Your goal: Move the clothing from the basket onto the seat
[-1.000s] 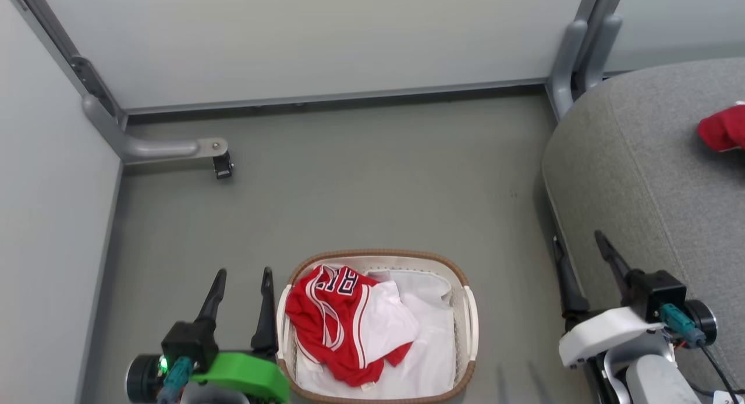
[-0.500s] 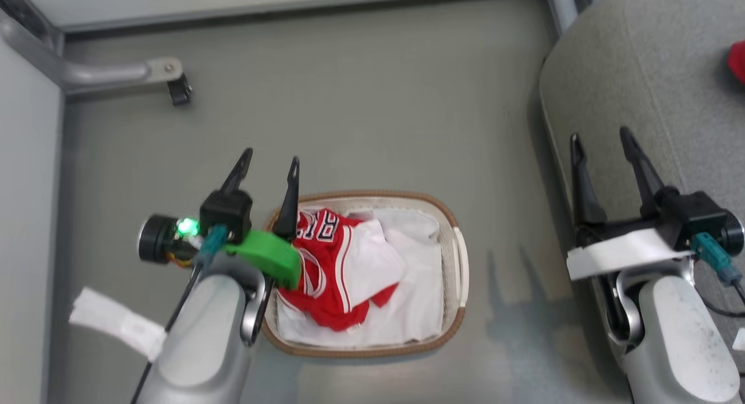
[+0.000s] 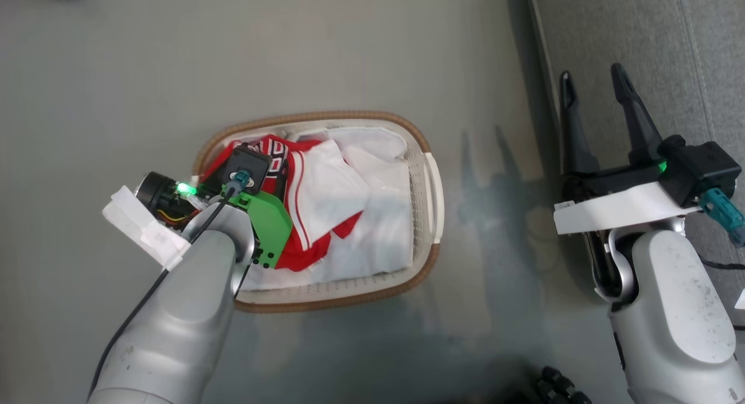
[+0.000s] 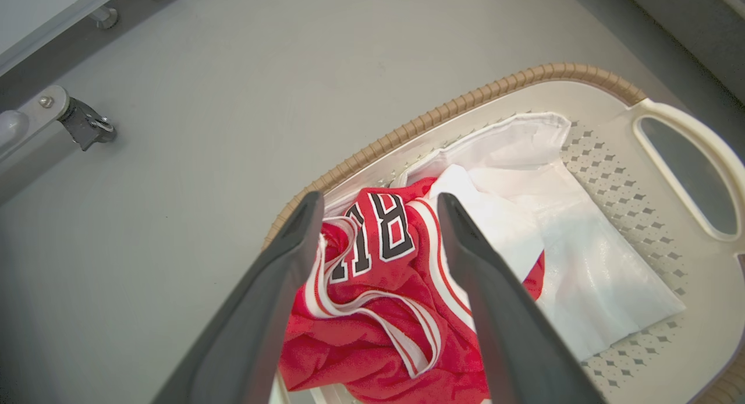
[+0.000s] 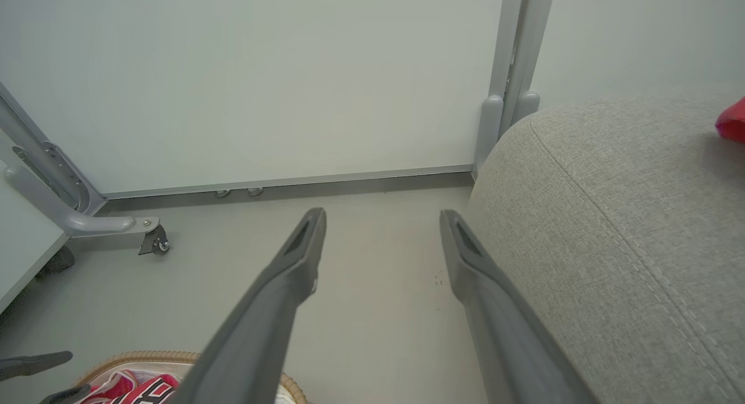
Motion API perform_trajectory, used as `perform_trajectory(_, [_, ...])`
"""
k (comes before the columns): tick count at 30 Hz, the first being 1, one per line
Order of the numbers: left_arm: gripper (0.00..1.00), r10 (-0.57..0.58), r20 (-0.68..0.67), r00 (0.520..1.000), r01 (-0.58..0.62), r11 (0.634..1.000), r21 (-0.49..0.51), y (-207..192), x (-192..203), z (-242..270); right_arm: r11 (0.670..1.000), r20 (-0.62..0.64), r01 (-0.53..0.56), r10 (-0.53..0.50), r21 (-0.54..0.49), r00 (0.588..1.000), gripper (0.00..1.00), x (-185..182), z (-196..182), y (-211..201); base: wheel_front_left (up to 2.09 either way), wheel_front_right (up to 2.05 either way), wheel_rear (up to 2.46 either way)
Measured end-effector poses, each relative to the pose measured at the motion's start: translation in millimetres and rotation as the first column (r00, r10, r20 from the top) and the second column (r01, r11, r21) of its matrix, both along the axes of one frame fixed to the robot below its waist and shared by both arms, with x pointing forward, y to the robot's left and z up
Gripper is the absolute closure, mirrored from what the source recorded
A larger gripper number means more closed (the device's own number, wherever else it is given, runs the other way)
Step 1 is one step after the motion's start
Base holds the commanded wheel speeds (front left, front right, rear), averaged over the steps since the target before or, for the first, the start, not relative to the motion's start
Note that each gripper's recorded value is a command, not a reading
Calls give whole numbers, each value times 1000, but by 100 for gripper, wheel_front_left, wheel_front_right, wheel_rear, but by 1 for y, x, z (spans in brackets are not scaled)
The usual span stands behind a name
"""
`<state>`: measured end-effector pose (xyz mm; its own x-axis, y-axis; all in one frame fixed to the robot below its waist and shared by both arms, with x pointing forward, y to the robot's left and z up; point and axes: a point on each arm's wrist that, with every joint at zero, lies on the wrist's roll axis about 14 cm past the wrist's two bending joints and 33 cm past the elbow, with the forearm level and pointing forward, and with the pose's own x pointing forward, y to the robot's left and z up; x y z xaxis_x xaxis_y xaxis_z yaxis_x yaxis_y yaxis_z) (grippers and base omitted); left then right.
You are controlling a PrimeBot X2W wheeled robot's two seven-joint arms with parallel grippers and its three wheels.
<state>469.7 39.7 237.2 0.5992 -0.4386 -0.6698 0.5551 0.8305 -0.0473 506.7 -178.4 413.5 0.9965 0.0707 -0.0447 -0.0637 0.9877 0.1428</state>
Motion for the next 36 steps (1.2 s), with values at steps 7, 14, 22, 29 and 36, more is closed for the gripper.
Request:
perform_trajectory(7, [0,-51,-131,990,59,997,59,-6,-11,-55,1000,-54,26,-27,-7,998,0,2,-27,-14,0,0,0])
perform_trajectory(14, [0,-64,-170,983,90,985,150,-6,-7,-92,998,-100,55,-57,-25,993,0,-1,-46,-28,0,0,0])
perform_trajectory(22, [0,-37,-190,981,84,966,246,0,-6,-113,997,-132,66,-71,-38,989,0,-8,-56,-35,0,0,0])
perform_trajectory(29, [100,-31,-213,977,89,959,269,4,-11,-117,997,-131,67,-71,-36,989,0,-8,-54,-36,0,0,0])
perform_trajectory(36, [100,-41,-195,980,86,971,223,-6,-11,-105,997,-125,73,-77,-36,989,0,-10,-48,-37,0,0,0])
